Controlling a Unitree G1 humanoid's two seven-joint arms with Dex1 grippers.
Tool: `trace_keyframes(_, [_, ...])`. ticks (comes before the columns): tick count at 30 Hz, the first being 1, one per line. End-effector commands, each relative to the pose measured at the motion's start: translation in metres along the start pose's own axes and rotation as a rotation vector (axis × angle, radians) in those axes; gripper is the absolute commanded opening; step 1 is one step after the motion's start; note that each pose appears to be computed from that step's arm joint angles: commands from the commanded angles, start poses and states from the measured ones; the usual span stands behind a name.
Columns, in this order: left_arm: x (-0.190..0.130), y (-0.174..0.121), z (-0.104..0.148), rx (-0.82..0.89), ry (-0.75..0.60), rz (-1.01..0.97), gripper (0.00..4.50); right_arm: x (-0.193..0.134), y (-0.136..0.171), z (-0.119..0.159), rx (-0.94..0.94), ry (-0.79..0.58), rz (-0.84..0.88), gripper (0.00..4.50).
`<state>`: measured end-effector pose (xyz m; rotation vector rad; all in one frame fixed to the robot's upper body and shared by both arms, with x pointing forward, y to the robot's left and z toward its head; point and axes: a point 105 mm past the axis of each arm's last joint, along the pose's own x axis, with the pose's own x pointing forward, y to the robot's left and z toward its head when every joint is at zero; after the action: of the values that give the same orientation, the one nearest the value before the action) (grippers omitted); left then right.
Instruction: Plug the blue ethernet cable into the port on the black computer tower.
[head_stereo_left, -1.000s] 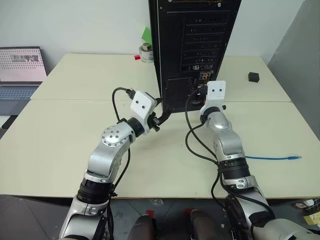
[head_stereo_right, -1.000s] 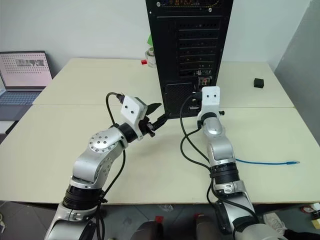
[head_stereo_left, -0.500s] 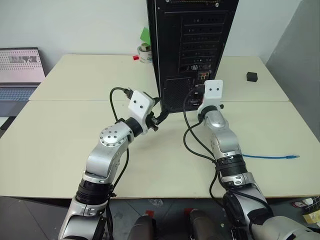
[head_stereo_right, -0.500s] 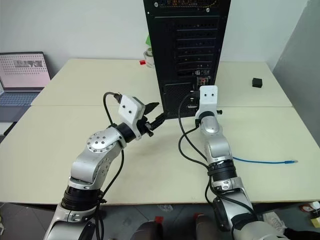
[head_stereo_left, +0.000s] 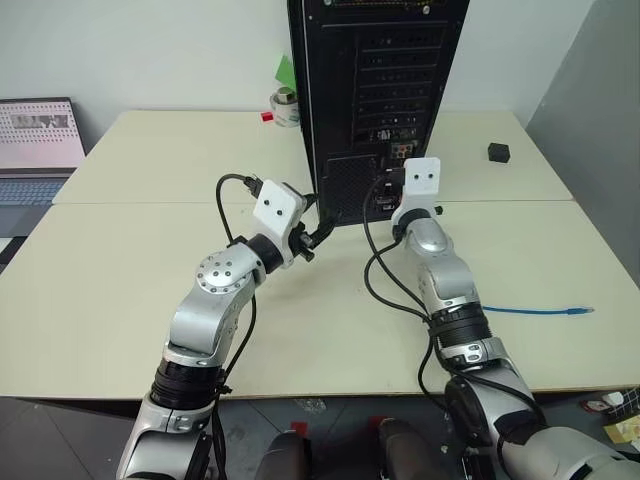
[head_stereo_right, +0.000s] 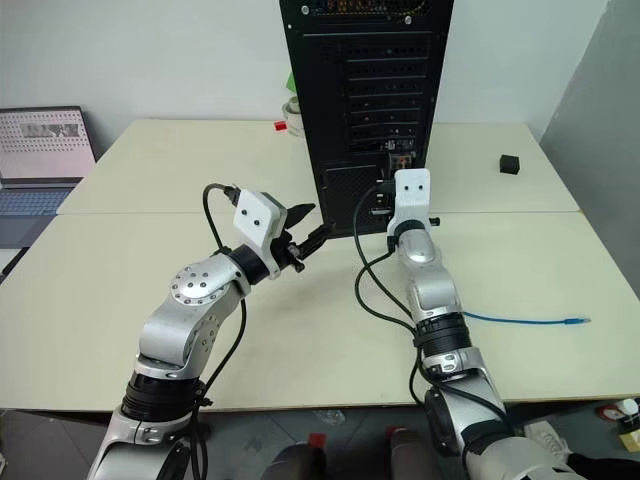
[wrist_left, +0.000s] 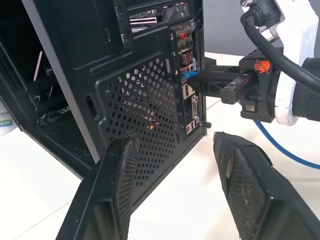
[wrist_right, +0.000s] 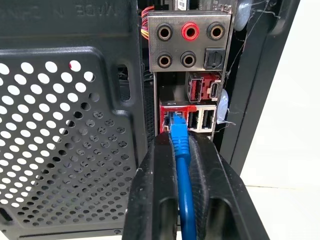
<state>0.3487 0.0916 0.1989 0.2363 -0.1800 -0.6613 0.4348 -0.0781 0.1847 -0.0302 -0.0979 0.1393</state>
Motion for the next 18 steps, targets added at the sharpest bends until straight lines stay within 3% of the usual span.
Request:
trace_keyframes(1, [-0.004, 0.003, 0.011, 0.019, -0.039, 0.014, 2.52, -0.005, 0.001, 0.005, -0.005, -0.017, 0.059, 1.37])
trace_keyframes(8, [-0.005, 0.009, 0.001, 0.005, 0.02, 0.023, 2.52, -0.027, -0.013, 0.013, -0.046, -0.033, 0.135, 2.82])
trace_keyframes(16, [-0.006, 0.019, -0.001, 0.044, 0.069, 0.016, 2.52, -0.07, -0.03, 0.039, -0.141, -0.066, 0.397, 4.41])
trace_keyframes(18, [-0.006, 0.025, 0.0, 0.039, 0.072, 0.025, 2.52, -0.078, -0.04, 0.046, -0.167, -0.073, 0.44, 4.47])
